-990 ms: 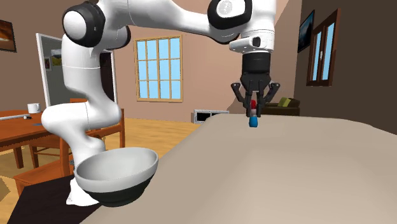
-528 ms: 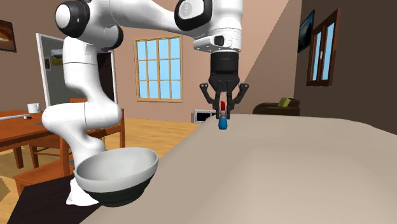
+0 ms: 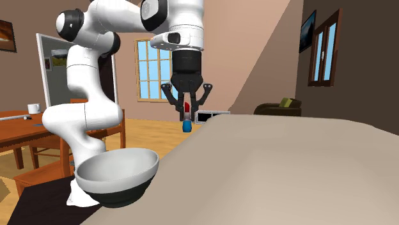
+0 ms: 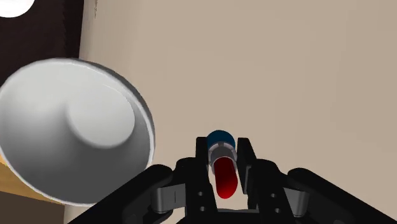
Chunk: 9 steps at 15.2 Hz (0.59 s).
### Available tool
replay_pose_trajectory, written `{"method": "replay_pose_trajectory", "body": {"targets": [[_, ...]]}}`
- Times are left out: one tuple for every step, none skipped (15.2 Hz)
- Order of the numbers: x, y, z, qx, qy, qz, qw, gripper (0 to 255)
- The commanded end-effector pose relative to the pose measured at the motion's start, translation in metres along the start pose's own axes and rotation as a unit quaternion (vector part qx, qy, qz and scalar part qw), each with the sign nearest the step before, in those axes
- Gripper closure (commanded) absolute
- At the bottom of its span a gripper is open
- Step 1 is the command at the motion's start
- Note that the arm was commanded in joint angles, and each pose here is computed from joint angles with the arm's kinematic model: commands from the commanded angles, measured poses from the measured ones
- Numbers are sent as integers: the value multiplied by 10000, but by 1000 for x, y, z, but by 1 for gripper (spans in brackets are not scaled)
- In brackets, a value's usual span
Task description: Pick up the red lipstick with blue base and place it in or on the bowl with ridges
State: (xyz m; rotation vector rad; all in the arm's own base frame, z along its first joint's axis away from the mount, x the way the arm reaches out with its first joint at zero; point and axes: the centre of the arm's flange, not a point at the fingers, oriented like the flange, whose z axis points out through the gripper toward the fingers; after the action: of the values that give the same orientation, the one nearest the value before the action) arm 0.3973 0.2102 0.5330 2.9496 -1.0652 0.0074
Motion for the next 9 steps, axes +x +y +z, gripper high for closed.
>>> {"method": "replay_pose_trajectory", "body": {"targets": [[5,27,-2,9,-4,-7,10000,255],[8,40,-2,9,-4,-7,10000,255],[12,53,-2,9,-4,-7,10000,255],[15,66,-2,9,-4,-7,10000,255],[18,79,-2,9,-4,-7,10000,255],[22,91,-2,9,-4,-7,10000,255],[25,104,-2,9,-4,-7,10000,255],[28,117,-2,9,-4,-7,10000,255],[32,130,-3,9,-4,-7,10000,255]]}}
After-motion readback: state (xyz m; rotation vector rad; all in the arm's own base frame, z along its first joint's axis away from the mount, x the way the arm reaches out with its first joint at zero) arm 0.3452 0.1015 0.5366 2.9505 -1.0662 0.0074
